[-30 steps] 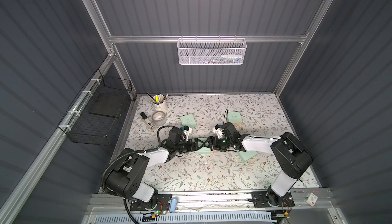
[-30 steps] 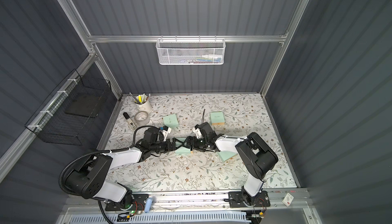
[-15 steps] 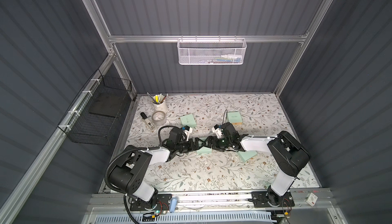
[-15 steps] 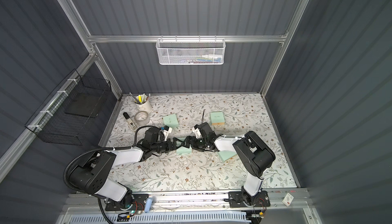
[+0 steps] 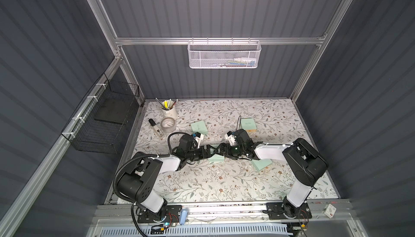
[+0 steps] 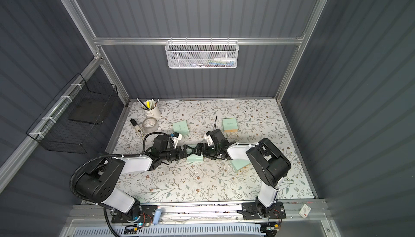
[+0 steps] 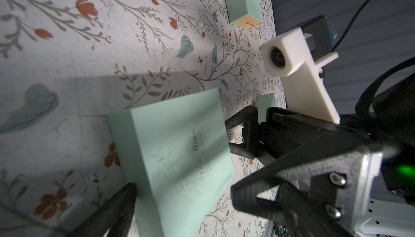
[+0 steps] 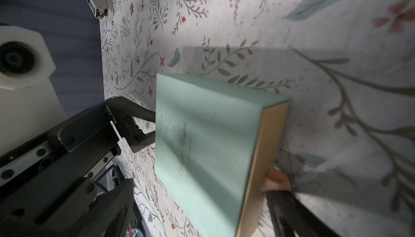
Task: Take out the earrings from the drawer-style jewelry box
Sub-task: Close the drawer of the jewelry box.
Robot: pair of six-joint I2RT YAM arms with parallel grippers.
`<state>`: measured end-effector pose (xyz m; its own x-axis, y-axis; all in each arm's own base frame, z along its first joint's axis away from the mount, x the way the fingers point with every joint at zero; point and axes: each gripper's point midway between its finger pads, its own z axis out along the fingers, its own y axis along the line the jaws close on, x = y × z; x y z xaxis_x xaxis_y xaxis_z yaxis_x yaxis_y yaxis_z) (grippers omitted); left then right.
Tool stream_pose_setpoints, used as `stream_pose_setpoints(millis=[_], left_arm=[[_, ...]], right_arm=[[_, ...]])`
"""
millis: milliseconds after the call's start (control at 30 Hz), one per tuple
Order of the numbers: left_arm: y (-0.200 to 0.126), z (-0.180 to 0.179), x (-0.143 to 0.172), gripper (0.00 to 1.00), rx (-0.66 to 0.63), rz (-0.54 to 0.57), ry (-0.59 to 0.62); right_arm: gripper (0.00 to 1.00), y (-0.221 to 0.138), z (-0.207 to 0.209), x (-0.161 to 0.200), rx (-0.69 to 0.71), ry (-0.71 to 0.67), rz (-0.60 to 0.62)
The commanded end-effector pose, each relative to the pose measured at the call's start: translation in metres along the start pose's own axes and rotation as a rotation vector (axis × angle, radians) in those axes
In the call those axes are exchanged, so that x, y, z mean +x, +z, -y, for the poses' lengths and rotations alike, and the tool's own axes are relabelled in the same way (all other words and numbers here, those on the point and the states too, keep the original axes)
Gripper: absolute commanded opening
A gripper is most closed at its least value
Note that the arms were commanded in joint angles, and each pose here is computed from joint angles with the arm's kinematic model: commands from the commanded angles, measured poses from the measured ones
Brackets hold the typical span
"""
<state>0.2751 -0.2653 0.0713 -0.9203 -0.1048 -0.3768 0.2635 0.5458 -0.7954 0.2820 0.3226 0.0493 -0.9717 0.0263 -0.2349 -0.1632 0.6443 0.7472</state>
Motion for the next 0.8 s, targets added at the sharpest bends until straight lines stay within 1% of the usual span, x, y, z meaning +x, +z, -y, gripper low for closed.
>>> stream_pose_setpoints(millis=[0,167,233,533,600,667,733,767], left_arm=[[0.006,0.003,0.004,1.00,0.008,-0.029,-0.019],[0.000,-0.012,0.005,1.00,-0.086,-0.009,-0.038],[-0.003,-0.018,0.004,1.00,-0.127,0.007,-0.042],[-0.010,-0.017,-0.003,1.00,-0.154,0.042,-0.041],[-0.011,-0.017,-0.004,1.00,-0.160,0.048,-0.040],[-0.013,-0.017,-0.005,1.00,-0.166,0.055,-0.040],[-0.013,-0.015,-0.006,1.00,-0.164,0.056,-0.040],[-0.013,-0.015,-0.006,1.00,-0.161,0.057,-0.041]], right_arm=[[0.92,0.009,-0.023,0.000,-0.064,-0.053,-0.019],[0.92,-0.002,-0.006,0.000,0.026,-0.031,0.034],[0.92,-0.006,-0.005,0.002,0.030,-0.029,0.041],[0.94,-0.035,-0.007,0.000,0.029,-0.035,0.101],[0.91,-0.042,-0.005,-0.001,0.012,-0.020,0.117],[0.84,-0.048,-0.003,-0.003,-0.003,-0.004,0.134],[0.73,-0.053,0.003,-0.004,0.011,0.009,0.155],[0.64,-0.054,0.007,-0.006,0.020,0.016,0.162]])
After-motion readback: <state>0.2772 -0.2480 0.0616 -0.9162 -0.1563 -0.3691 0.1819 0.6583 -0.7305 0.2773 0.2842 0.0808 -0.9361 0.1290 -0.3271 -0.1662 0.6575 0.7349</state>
